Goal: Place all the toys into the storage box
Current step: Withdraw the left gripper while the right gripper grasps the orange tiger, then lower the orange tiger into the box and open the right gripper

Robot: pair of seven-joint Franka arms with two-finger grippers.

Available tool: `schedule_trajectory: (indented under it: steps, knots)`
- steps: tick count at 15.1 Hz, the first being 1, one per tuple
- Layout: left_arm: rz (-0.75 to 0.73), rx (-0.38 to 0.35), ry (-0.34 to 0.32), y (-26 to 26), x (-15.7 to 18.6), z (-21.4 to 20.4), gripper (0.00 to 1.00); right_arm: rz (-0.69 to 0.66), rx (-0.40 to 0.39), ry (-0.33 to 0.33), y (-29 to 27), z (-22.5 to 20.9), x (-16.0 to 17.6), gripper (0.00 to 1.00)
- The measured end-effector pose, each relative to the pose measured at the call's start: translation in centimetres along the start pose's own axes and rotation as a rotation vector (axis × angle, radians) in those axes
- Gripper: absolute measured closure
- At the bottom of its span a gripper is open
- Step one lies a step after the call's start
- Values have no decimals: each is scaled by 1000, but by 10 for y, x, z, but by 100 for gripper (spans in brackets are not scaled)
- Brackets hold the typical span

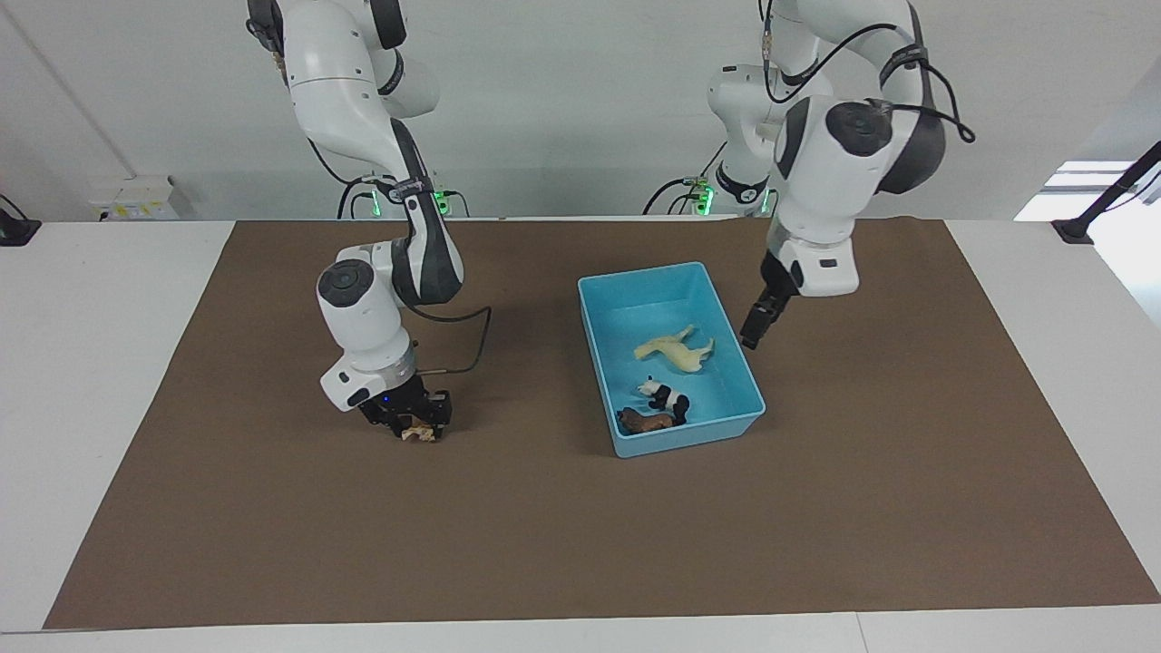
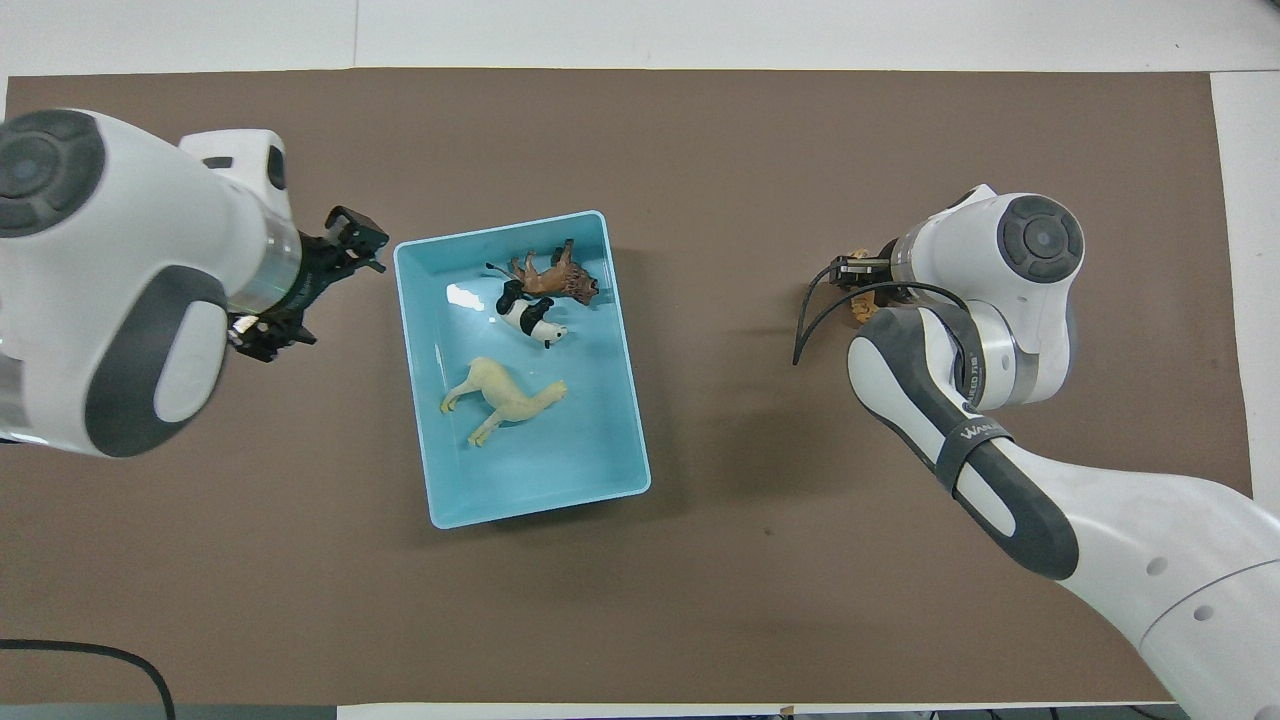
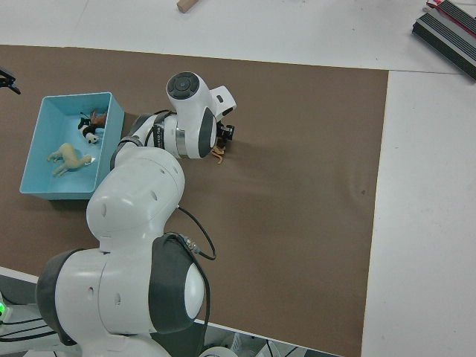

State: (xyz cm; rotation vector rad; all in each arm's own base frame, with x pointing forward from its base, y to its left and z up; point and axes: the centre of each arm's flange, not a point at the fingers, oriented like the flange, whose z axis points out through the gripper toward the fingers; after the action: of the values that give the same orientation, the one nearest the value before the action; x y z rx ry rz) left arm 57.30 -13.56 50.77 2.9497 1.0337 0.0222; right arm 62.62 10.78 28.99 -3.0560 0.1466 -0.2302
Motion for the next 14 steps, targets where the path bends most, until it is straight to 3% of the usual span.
schedule_trajectory:
  steps: [4,8,11,14]
  knots:
    - [284,47,-60,-56,52,-20,0,-23,7,-14,-24,-1,-6,43]
    - [450,64,-108,-79,66,-31,0,9,14,-50,-71,-43,8,43]
    - [471,77,-135,-87,59,-41,0,23,18,-65,-161,-113,9,43]
    - [533,87,-163,-103,45,-44,0,11,50,-32,-270,-152,-27,43]
